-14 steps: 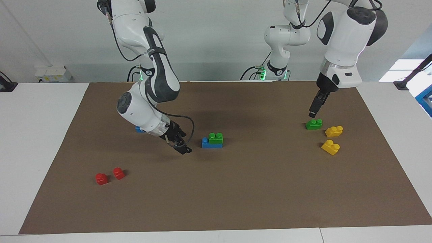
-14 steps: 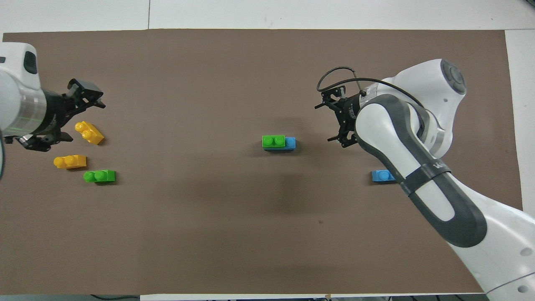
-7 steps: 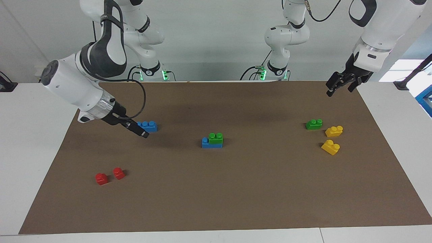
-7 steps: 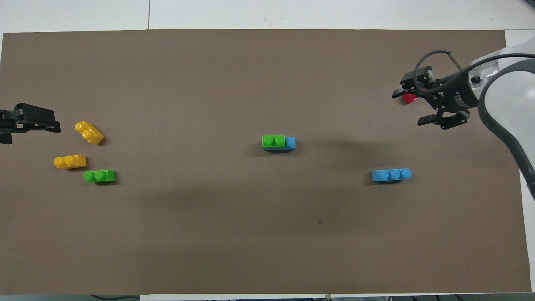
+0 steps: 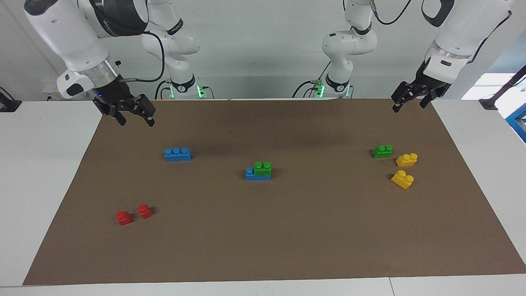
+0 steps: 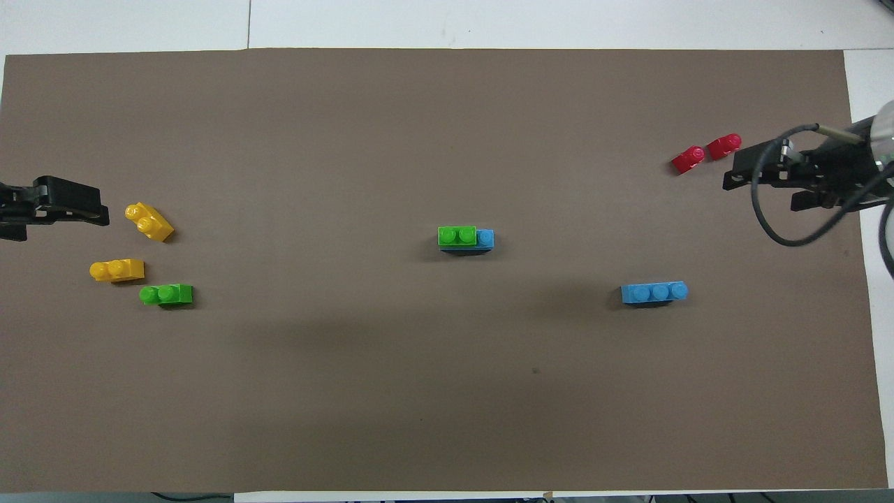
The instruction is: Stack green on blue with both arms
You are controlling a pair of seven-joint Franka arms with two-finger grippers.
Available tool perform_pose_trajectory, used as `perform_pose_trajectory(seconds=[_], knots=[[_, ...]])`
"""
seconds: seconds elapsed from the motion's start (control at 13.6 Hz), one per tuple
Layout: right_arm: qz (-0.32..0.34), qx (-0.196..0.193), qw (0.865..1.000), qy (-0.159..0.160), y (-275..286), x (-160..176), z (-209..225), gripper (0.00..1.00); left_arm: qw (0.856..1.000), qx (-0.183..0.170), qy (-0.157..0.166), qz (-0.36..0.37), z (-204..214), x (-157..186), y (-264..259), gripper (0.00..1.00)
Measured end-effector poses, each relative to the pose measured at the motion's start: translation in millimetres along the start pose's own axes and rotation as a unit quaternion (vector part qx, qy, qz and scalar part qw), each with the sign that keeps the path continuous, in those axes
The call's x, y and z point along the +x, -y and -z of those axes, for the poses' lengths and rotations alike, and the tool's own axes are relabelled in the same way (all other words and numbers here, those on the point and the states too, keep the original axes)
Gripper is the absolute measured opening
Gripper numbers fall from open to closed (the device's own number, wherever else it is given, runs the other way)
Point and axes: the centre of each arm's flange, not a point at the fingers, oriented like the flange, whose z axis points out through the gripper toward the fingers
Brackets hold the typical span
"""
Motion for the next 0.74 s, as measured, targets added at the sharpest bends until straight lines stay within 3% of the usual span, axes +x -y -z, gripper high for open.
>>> perform_pose_trajectory(seconds=[0.15,0.37,0.74], knots=[[0.009,-0.009,1.0,0.006,-1.8,-14.7,14.6,1.0,1.0,0.003,0.015,-0.001,1.1,-7.0,-0.5,1.0],[0.011,-0.052,0.999,0.007,-10.6,-17.0,13.6,1.0,0.999,0.006,0.033,-0.003,1.1,-14.0,-1.0,1.0],[0.01,-0.061,0.998,0.02,-13.9,-16.4,-4.8,1.0,0.999,0.006,0.033,-0.005,2.3,-15.2,-1.6,1.0]])
